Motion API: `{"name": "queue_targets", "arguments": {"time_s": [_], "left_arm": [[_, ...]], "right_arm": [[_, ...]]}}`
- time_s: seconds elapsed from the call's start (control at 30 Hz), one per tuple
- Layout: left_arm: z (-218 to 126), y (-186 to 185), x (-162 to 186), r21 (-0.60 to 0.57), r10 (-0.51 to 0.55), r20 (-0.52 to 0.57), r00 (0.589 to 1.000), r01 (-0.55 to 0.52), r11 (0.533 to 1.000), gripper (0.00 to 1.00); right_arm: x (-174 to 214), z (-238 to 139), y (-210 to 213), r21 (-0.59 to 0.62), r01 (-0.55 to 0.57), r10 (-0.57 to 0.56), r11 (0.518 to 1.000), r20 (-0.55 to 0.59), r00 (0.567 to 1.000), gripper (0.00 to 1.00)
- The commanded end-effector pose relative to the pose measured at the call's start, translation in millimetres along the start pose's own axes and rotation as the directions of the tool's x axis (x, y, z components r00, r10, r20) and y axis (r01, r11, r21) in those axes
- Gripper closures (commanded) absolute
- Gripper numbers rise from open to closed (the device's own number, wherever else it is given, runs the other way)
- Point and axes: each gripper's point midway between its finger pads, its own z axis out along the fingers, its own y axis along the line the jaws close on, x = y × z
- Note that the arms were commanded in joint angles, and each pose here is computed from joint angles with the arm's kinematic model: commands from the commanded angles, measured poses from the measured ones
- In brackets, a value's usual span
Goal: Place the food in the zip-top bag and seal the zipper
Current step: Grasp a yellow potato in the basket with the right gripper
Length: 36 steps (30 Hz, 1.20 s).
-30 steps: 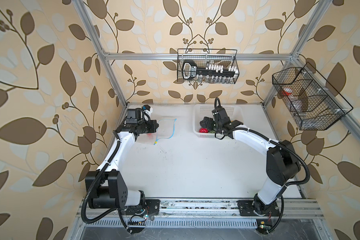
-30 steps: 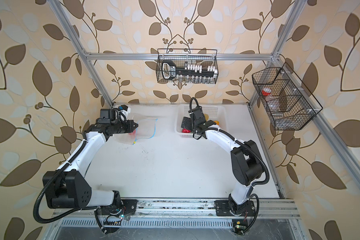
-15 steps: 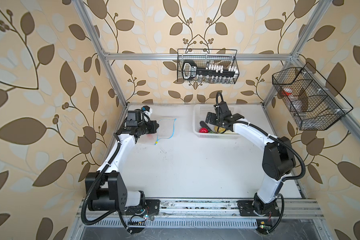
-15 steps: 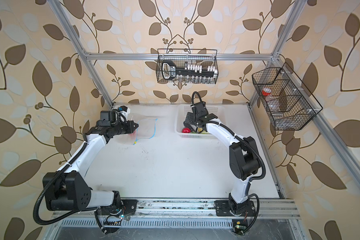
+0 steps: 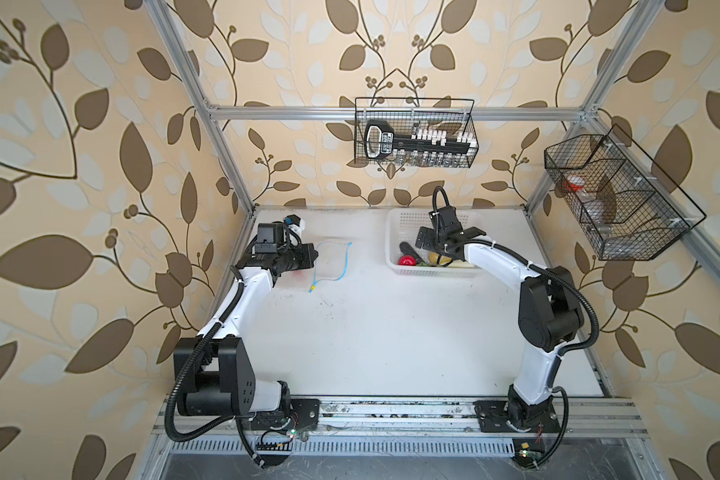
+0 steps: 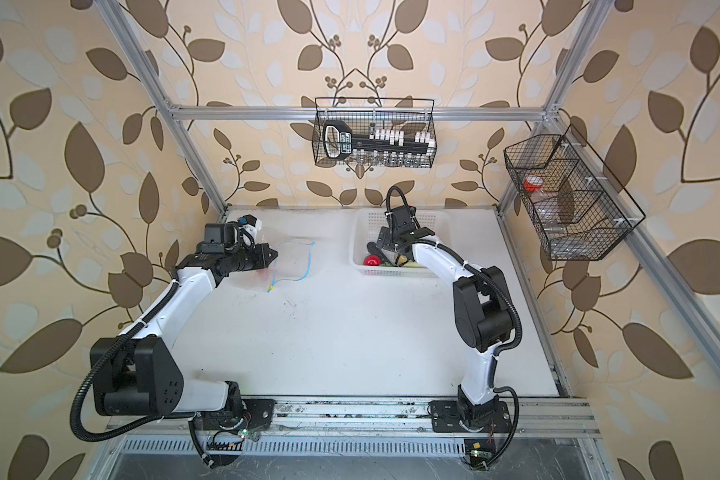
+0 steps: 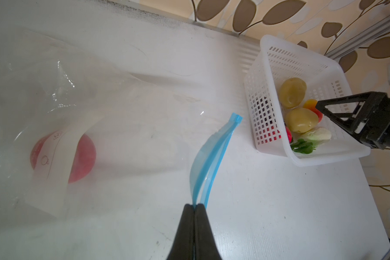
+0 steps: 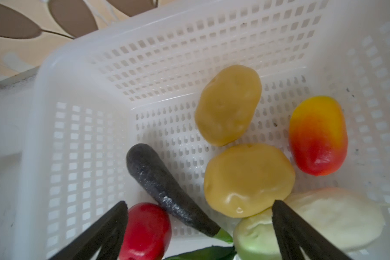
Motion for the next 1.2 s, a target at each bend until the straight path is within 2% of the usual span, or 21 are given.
{"name": "queue_targets", "arguments": {"time_s": [0.0, 0.13, 0.27, 0.87, 0.9, 1.03, 1.17], "left_arm": [[-1.6, 0.9, -5.5, -0.008, 0.008, 0.011, 1.000, -0.008, 1.000, 1.00], [-0.3, 1.6, -4.7, -0.012, -0.002, -0.005, 1.000, 0.002, 1.000, 1.00], [0.1, 3.3, -5.4, -0.020, -0.001, -0.002, 1.000, 0.001, 1.000, 1.00], [5.0, 10.0, -1.6, -0.032, -0.017, -0.024, 1.000, 0.016, 0.999, 1.00], [14.3, 15.6, 4.9, -0.037, -0.033, -0.053, 0.998, 0.031, 0.999, 1.00], [16.5, 16.5, 5.7, -0.036, -0.040, -0.057, 0.998, 0.038, 0.999, 1.00], [16.7, 16.8, 5.5, -0.038, -0.044, -0.064, 0.997, 0.042, 0.998, 1.00]], "right_arm": [[-18.9, 13.8, -17.6, 0.023, -0.044, 0.044, 0.999, 0.013, 0.999, 0.01], [-25.6, 27.8, -37.3, 0.029, -0.097, 0.097, 0.995, 0.009, 0.995, 0.02], [-32.2, 34.1, -38.5, -0.008, -0.138, 0.138, 0.990, 0.016, 0.990, 0.02], [-40.6, 86.1, -22.8, -0.012, -0.148, 0.148, 0.989, -0.002, 0.989, 0.04], [-39.5, 88.6, -21.4, -0.019, -0.152, 0.152, 0.988, -0.010, 0.988, 0.05], [-34.0, 103.3, -17.9, -0.023, -0.166, 0.166, 0.986, -0.034, 0.986, 0.05], [-29.8, 117.3, -17.0, -0.017, -0.180, 0.179, 0.983, -0.055, 0.982, 0.10]]}}
